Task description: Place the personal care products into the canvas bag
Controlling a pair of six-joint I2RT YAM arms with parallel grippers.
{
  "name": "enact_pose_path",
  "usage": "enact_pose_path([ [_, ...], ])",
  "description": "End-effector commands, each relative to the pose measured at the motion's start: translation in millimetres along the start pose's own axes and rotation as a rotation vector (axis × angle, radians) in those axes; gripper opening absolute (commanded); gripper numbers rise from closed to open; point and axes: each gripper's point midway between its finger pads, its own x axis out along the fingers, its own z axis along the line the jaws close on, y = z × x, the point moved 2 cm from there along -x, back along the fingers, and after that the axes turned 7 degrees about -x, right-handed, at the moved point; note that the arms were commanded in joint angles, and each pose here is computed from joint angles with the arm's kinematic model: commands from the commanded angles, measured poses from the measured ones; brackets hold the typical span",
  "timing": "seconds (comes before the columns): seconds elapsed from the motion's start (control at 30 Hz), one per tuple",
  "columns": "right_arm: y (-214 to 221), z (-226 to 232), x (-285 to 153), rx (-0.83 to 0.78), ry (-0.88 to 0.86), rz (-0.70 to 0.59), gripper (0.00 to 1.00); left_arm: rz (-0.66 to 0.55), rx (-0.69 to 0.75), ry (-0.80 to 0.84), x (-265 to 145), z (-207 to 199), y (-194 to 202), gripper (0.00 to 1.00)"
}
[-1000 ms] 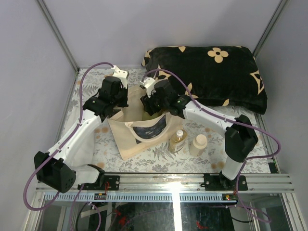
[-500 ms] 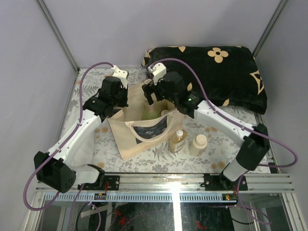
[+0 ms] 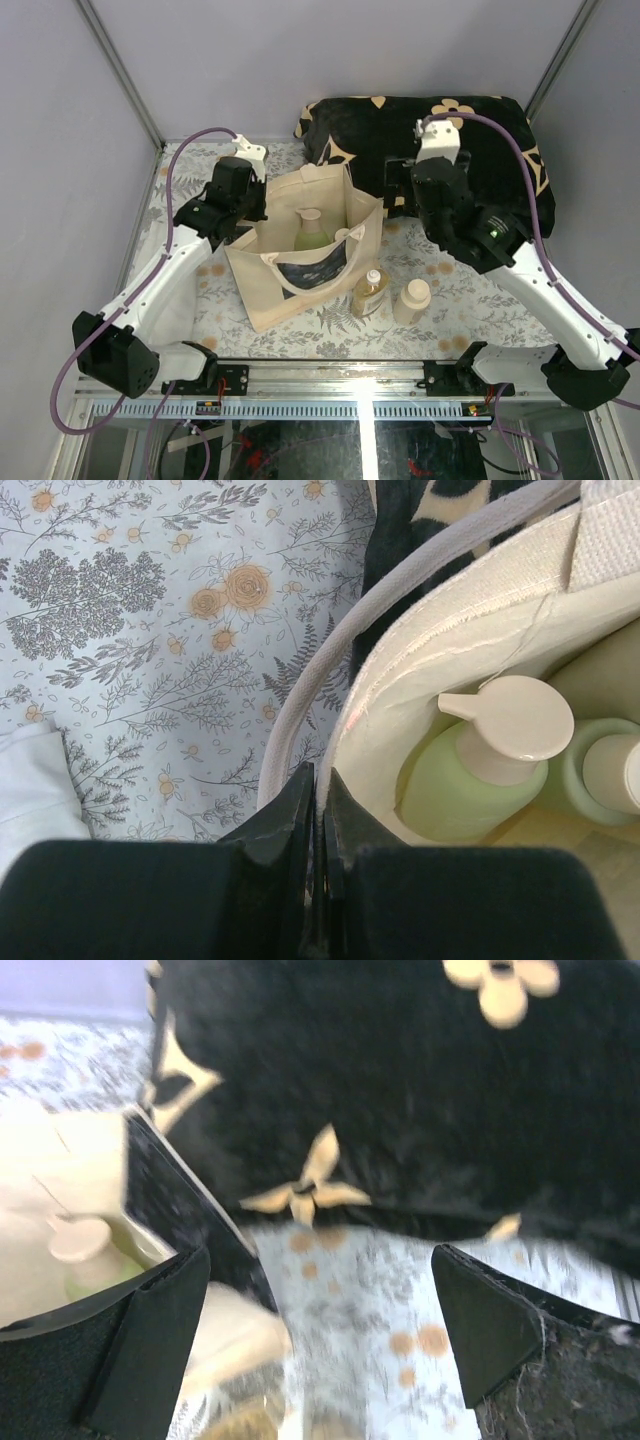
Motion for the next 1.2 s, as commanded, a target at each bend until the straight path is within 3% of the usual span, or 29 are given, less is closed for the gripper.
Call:
enact_pose_path([
  [0.0,74.6,-27.4,-22.2,0.104,0.18,0.255,0.99,-0.074,-0.004,0.036,-1.7,-10.6,-26.9,0.0],
  [0.17,139.8,-27.2,-40.0,0.185,0.236,0.459,0.99,-0.069,0.013,0.032,-0.7,-9.8,-27.0,0.0],
  [0.3,177.6,-22.2,-47.1,0.238,0.239,0.542,0.99,-0.06,0.011,0.03,0.4,-8.9,-23.7,0.0],
  [0.67,235.6,-0.4,-47.1,0.31,0.144,0.613,0.99,-0.054,0.01,0.051,0.2,-11.4,-20.0,0.0],
  [1.0,259.7,23.1,-38.1,0.303,0.057,0.666,1.0,-0.059,0.015,0.041,-3.5,-8.6,-18.0,0.0],
  [1.17,268.1,26.1,-42.5,0.297,0.049,0.717,0.94,-0.061,0.017,0.039,-4.5,-8.1,-17.9,0.0],
])
